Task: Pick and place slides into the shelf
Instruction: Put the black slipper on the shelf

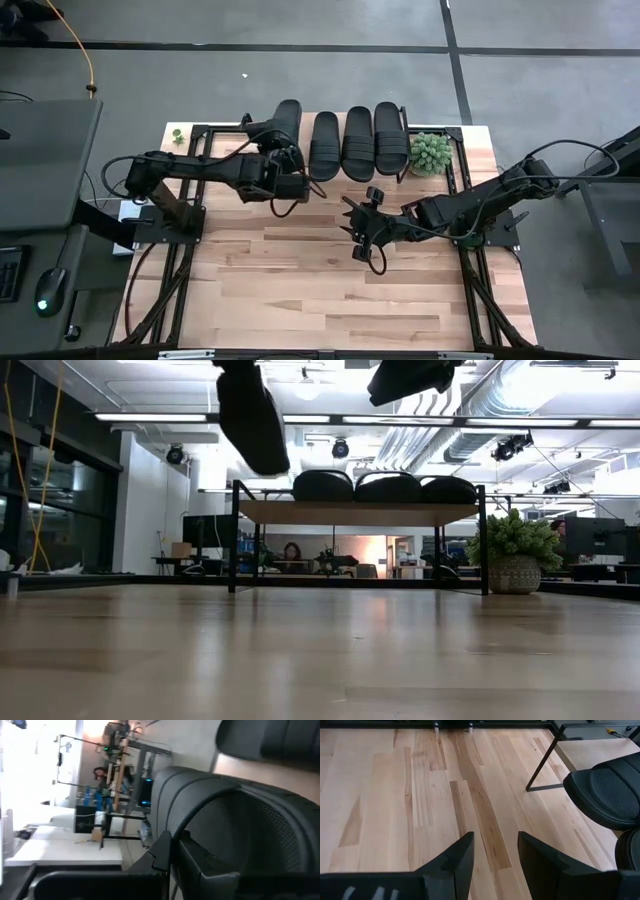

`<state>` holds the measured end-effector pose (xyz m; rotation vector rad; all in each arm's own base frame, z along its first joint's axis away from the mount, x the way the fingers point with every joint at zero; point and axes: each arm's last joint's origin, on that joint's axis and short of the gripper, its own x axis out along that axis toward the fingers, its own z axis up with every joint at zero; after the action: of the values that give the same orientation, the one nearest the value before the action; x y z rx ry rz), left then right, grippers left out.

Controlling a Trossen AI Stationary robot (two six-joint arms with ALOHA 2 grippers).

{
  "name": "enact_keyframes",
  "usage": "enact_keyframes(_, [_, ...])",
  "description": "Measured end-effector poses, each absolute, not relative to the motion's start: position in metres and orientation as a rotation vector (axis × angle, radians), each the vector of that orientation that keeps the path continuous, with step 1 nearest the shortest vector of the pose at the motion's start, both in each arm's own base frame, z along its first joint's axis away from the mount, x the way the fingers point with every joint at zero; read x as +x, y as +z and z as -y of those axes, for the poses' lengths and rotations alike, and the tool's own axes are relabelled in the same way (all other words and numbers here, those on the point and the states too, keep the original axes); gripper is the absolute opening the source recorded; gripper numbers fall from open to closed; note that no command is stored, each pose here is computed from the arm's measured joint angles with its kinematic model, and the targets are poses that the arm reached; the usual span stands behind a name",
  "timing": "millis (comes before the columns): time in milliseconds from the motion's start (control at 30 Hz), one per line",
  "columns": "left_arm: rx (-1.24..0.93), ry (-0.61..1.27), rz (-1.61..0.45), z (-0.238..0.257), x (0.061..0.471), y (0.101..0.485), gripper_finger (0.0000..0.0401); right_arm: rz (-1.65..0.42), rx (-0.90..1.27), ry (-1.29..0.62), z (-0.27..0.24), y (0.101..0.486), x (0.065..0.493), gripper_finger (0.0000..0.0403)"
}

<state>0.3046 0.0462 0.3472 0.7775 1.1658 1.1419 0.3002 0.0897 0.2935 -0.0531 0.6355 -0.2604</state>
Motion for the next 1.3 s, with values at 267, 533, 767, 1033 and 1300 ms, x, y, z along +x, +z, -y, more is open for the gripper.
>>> enact_keyframes(267, [0.749, 1.128, -1.165, -0.055, 0.315, 0.343, 0.0005, -0.648, -0.041, -0.242, -0.090, 0.293, 0.300, 0.0142])
enact_keyframes(533, [0.710, 1.081, -1.164, -0.057, 0.320, 0.338, 0.0005, -0.648, -0.040, -0.243, -0.090, 0.293, 0.300, 0.0142])
enact_keyframes(767, [0.752, 1.038, -1.193, -0.057, 0.325, 0.316, 0.0005, -0.648, -0.041, -0.243, -0.090, 0.293, 0.300, 0.0142])
enact_keyframes(1033, [0.755, 1.039, -1.226, -0.063, 0.323, 0.297, 0.0005, -0.648, -0.042, -0.242, -0.090, 0.293, 0.300, 0.0142])
enact_keyframes(1300, [0.706, 1.041, -1.191, -0.067, 0.326, 0.283, 0.0005, -0.648, -0.042, -0.242, -0.090, 0.293, 0.300, 0.0142])
